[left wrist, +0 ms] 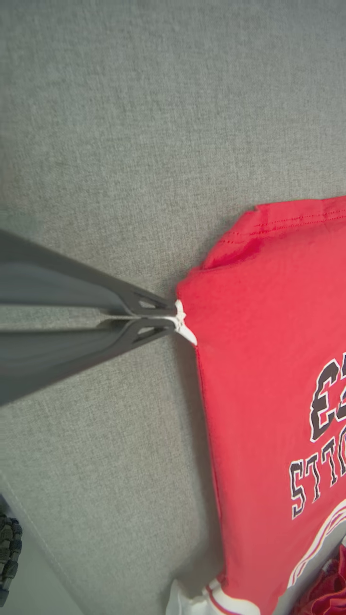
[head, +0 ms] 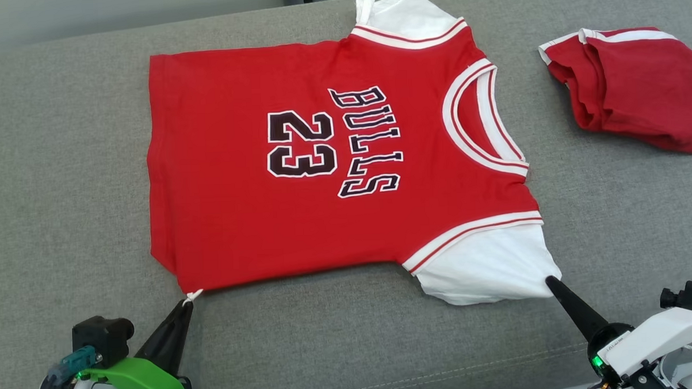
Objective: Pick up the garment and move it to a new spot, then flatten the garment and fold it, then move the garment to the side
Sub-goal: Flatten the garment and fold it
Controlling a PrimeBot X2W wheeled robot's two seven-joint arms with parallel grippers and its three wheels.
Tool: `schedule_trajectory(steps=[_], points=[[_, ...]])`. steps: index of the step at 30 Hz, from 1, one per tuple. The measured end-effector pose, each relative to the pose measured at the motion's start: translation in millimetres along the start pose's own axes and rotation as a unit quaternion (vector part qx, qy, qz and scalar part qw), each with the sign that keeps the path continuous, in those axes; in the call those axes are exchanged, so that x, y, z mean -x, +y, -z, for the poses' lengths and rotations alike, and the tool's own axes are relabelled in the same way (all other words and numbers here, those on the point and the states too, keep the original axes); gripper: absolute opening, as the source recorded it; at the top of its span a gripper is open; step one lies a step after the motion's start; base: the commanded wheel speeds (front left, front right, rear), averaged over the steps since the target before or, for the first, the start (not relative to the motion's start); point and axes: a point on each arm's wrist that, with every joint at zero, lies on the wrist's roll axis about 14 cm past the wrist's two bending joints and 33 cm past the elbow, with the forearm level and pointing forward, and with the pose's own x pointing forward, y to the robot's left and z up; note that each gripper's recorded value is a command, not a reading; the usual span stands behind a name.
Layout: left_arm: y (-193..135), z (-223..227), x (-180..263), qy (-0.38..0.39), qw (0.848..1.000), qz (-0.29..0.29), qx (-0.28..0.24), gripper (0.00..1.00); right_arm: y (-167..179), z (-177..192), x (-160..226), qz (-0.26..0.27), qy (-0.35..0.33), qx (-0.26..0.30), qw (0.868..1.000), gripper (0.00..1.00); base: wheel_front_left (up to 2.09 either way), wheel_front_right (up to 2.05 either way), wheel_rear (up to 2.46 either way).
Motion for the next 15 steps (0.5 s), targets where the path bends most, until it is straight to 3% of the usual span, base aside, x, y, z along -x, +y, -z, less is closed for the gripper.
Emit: schedule_trajectory(steps=[9, 10, 11, 12, 13, 15], points=[[-6.0, 8.9, 11.5, 0.004, 1.000, -0.002, 0.008, 0.00, -8.7, 0.3, 6.7, 0.011, 0.005, 0.067, 0.998, 0.00, 0.00, 0.00, 0.00], [-4.7, 11.1, 13.2, 0.007, 1.000, -0.005, 0.008, 0.12, -10.2, 2.9, 7.3, 0.014, 0.010, 0.077, 0.997, 0.02, 0.00, 0.00, 0.00], [-1.9, 15.1, 15.5, 0.014, 1.000, -0.011, 0.008, 0.35, -11.2, 5.2, 8.0, 0.015, 0.014, 0.086, 0.996, 0.24, 0.00, 0.00, 0.00], [1.7, 20.9, 18.6, 0.024, 1.000, -0.019, 0.006, 0.58, -12.2, 6.2, 8.6, 0.016, 0.015, 0.097, 0.995, 0.53, 0.00, 0.00, 0.00], [5.7, 25.1, 22.1, 0.030, 0.999, -0.026, 0.005, 0.98, -13.4, 5.8, 9.0, 0.016, 0.014, 0.108, 0.994, 1.00, 0.00, 0.00, 0.00], [8.1, 29.4, 25.4, 0.035, 0.999, -0.033, 0.006, 1.00, -15.6, 4.8, 9.6, 0.020, 0.012, 0.116, 0.993, 1.00, 0.00, 0.00, 0.00]])
